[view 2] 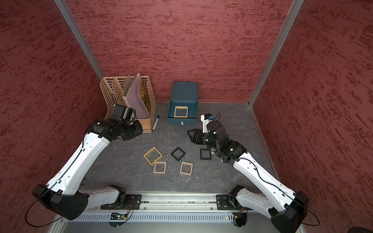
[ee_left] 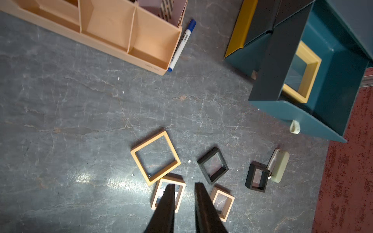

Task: Place the brooch boxes into the drawer by color
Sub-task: Pick up the brooch box from the center of the board.

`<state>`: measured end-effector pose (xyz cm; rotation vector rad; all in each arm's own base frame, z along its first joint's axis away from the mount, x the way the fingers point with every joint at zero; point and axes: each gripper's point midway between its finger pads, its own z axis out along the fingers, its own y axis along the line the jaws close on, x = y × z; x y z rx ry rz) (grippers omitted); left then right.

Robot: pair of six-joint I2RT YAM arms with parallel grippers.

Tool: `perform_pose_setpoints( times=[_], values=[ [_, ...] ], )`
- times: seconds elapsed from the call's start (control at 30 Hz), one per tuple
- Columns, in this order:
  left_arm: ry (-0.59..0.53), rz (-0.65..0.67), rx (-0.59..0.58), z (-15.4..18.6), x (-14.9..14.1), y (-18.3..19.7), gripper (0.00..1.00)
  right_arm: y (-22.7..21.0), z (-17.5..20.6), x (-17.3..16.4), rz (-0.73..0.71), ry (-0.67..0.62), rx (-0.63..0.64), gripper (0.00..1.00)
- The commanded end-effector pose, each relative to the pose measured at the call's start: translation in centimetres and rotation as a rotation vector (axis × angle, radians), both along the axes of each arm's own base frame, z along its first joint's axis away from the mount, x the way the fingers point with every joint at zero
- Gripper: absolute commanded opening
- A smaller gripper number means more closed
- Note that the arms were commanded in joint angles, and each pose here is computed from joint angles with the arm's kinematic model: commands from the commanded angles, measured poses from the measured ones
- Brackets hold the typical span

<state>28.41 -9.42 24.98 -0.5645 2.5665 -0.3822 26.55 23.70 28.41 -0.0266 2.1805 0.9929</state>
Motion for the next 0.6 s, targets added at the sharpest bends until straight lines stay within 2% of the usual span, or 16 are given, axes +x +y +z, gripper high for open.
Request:
perform_pose_setpoints(
  times=[0.0,0.13,0.23,0.43,0.57],
  values=[
    [-0.019,0.026,-0.051,0.3,-0.7,-0.2,0.22,0.5,0.6,-0.6,0.039,-0.034,0.019,0.52],
    [0.038,0.015,-0.097,-1.3,-2.5,-1.0,0.36,0.4,0.6,-0.7,0.036,-0.028,0.016,0.52],
    [0.072,0.031,-0.121,-2.7,-4.0,-1.2,0.42,0.3,0.5,-0.7,0.031,-0.025,0.02,0.52],
    [0.179,0.099,-0.107,-7.1,-6.4,-0.9,0.42,0.4,0.2,-0.6,0.023,-0.018,0.037,0.52],
    [0.224,0.15,-0.105,-9.8,-6.8,-0.7,0.41,0.5,0.1,-0.6,0.027,-0.01,0.042,0.52]
  ],
)
